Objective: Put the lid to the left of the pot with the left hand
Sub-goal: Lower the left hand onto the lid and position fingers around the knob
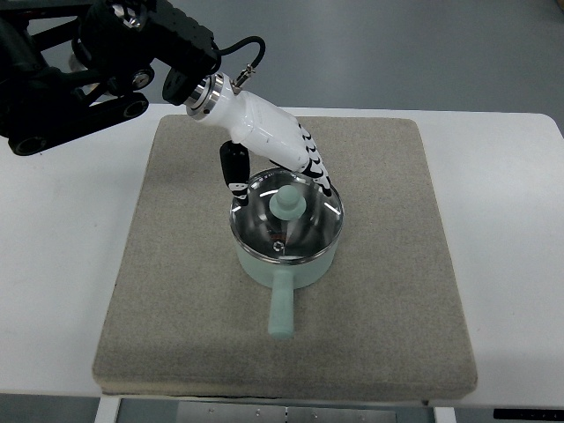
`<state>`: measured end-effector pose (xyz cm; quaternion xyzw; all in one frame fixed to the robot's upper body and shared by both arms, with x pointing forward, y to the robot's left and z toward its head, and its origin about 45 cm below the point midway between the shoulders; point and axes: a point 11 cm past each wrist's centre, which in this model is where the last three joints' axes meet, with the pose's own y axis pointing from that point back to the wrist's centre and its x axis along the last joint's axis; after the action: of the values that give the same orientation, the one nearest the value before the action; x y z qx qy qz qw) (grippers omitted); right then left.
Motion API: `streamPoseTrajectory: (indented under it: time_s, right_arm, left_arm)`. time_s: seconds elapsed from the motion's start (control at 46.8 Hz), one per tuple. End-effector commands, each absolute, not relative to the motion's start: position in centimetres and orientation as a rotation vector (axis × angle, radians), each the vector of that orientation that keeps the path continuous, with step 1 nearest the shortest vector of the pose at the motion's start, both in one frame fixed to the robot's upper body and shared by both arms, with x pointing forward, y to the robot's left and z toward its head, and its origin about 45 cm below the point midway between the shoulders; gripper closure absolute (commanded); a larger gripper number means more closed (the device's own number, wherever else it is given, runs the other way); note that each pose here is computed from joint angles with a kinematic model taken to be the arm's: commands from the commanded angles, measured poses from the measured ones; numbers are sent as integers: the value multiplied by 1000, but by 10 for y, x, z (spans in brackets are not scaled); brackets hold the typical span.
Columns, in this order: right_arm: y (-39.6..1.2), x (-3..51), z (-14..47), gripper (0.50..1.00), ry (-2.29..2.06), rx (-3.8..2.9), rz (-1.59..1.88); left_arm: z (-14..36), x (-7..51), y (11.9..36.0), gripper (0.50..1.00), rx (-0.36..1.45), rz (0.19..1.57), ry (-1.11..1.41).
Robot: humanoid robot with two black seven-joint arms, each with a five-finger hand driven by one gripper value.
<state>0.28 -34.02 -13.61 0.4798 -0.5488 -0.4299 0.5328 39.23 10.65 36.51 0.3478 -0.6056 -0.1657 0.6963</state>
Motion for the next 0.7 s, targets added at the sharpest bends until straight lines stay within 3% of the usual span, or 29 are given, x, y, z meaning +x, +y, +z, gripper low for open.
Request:
streamPoseTrajectory:
  time_s: [0.0, 0.683]
  right_arm:
    - [-340, 3, -136, 579, -1309, 1145, -1024]
    - [-340, 3, -136, 579, -1309, 1145, -1024]
  left_arm:
    - [362, 391, 107, 506, 777, -375, -1345]
    - [359, 394, 101, 508, 762, -370, -1366]
